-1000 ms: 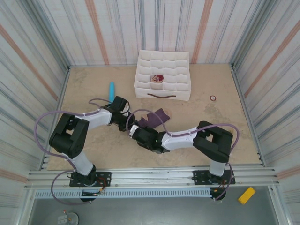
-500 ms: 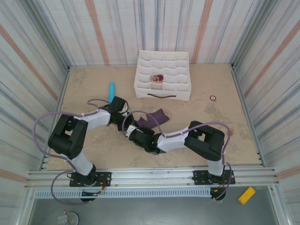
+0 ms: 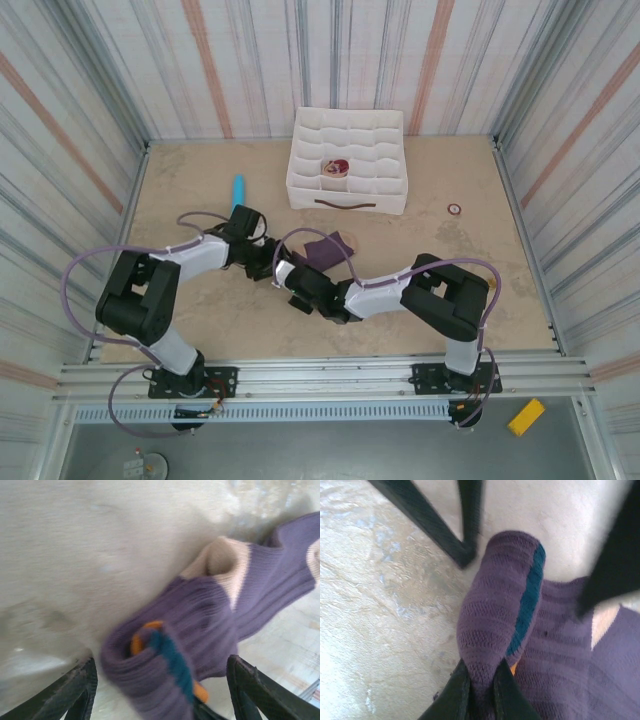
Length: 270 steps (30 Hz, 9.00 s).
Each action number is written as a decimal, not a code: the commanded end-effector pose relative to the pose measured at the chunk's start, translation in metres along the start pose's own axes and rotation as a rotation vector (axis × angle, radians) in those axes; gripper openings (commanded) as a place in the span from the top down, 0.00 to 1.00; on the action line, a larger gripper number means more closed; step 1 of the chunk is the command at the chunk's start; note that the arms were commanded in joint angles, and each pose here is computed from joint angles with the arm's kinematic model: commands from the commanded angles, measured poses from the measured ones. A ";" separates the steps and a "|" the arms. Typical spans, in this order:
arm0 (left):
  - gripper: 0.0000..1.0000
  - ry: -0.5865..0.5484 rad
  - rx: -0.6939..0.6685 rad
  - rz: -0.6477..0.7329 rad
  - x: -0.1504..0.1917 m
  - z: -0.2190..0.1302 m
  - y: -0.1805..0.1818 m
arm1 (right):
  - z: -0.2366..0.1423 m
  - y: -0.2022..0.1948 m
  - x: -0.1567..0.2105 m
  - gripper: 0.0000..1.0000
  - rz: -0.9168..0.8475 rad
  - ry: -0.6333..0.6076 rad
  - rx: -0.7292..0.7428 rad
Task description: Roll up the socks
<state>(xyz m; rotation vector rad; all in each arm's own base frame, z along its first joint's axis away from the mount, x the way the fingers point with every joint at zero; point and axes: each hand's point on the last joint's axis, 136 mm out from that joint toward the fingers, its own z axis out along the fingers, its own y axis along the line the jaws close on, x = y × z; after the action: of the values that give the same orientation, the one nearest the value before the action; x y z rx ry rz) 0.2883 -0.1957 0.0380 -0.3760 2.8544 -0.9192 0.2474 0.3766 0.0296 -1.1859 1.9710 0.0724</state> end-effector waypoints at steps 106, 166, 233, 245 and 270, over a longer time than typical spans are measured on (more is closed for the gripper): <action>0.92 0.004 -0.029 -0.030 0.028 0.029 -0.008 | -0.037 -0.027 0.000 0.37 -0.119 0.096 0.139; 0.27 -0.042 0.121 -0.080 0.017 0.011 -0.004 | 0.004 -0.012 0.105 1.00 0.210 0.316 -0.120; 0.86 -0.058 0.068 0.049 -0.009 0.064 -0.049 | 0.006 -0.094 0.105 0.81 1.309 0.366 -0.562; 0.90 0.004 0.066 0.017 0.002 0.050 -0.035 | -0.038 -0.098 0.047 0.38 0.753 0.262 -0.290; 0.88 0.076 0.051 -0.083 0.038 0.030 0.008 | -0.018 -0.018 0.003 0.33 -0.138 0.191 0.220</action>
<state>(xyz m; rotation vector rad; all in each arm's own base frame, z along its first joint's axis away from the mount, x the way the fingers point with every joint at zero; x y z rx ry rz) 0.2824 -0.2350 0.0301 -0.3799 2.7790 -1.1487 0.2442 0.3596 0.0475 -1.1987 2.0326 -0.2344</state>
